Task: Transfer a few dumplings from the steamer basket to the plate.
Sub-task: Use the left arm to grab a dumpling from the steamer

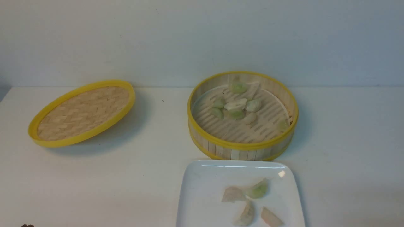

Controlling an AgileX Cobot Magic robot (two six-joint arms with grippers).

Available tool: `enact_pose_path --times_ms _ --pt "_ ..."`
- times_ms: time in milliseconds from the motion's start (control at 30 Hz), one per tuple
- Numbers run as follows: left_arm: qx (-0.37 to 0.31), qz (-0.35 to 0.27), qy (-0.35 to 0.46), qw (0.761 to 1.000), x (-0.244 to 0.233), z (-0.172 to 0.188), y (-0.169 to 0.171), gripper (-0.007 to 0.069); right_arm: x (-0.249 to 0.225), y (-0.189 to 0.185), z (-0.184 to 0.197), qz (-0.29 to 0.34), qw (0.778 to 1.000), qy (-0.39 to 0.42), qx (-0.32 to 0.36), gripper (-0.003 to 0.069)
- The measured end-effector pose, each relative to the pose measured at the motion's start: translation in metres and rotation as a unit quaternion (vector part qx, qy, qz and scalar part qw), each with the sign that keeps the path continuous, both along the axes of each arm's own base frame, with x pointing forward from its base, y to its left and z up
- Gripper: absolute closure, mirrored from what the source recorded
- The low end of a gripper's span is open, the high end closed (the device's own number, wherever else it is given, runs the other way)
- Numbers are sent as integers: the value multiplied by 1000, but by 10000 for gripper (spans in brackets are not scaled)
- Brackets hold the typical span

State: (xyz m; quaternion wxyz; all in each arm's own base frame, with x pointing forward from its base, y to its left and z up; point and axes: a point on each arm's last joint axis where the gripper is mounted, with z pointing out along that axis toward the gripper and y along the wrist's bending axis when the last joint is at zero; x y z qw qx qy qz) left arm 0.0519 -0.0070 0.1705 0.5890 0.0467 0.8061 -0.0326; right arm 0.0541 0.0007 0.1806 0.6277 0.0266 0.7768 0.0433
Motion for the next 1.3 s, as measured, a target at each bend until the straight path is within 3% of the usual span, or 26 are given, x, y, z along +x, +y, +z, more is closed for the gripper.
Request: enact_pose_path --times_ms 333,433,500,667,800,933,1033,1100,1233,1300 --pt "-3 5 -26 1000 1 4 1 631 0 0 0 0 1000 0 0 673" --pt "-47 -8 -41 998 2 8 0 631 0 0 0 0 1000 0 0 673" --pt "-108 20 -51 993 3 11 -1 631 0 0 0 0 1000 0 0 673" --pt "-243 35 -71 967 4 18 -3 631 0 0 0 0 1000 0 0 673" --pt "-309 44 -99 945 4 25 -2 631 0 1 1 0 1000 -6 15 673" --pt "-377 65 -174 907 4 39 6 631 2 5 8 1 985 -46 169 673" --pt "-415 85 -242 873 1 54 15 631 2 5 18 -5 941 -85 326 673" --pt "-418 74 -263 866 -3 71 15 631 2 4 22 -10 917 -99 387 673" --pt "-377 30 -268 886 -9 125 8 631 2 2 25 -14 901 -114 418 673" --pt "-340 10 -211 916 -1 155 -1 631 2 2 26 -14 903 -123 412 673"
